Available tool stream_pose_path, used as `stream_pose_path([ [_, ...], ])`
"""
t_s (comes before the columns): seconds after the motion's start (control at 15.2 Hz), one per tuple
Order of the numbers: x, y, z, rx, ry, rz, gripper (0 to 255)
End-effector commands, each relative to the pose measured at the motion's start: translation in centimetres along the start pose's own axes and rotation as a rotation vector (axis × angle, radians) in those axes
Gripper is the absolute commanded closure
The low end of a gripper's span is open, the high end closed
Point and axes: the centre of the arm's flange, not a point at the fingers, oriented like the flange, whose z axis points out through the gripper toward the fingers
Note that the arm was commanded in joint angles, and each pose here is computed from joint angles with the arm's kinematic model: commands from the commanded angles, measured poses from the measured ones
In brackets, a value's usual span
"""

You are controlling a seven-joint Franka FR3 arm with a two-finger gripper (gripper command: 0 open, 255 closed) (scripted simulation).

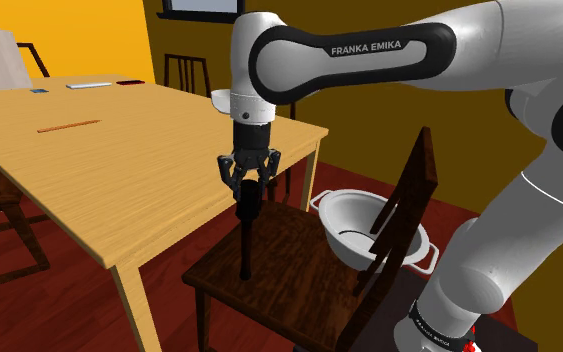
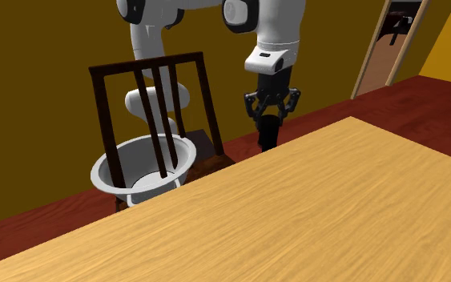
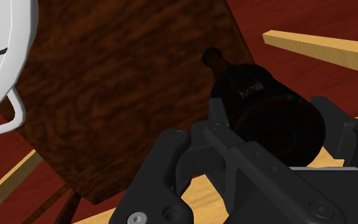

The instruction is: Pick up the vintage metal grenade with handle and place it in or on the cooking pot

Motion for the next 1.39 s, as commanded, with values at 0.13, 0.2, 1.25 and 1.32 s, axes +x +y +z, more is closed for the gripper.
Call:
stream_pose_path([
  [0.13, -0.2, -0.1, -2.0, 0.0, 0.0, 0.0, 255],
  [0.2, -0.2, -0.1, -2.5, 0.0, 0.0, 0.0, 255],
  [1.25, -0.8, -0.6, -10.9, 0.0, 0.0, 0.0, 255],
  [1.32, -0.8, -0.6, -11.4, 0.0, 0.0, 0.0, 255],
])
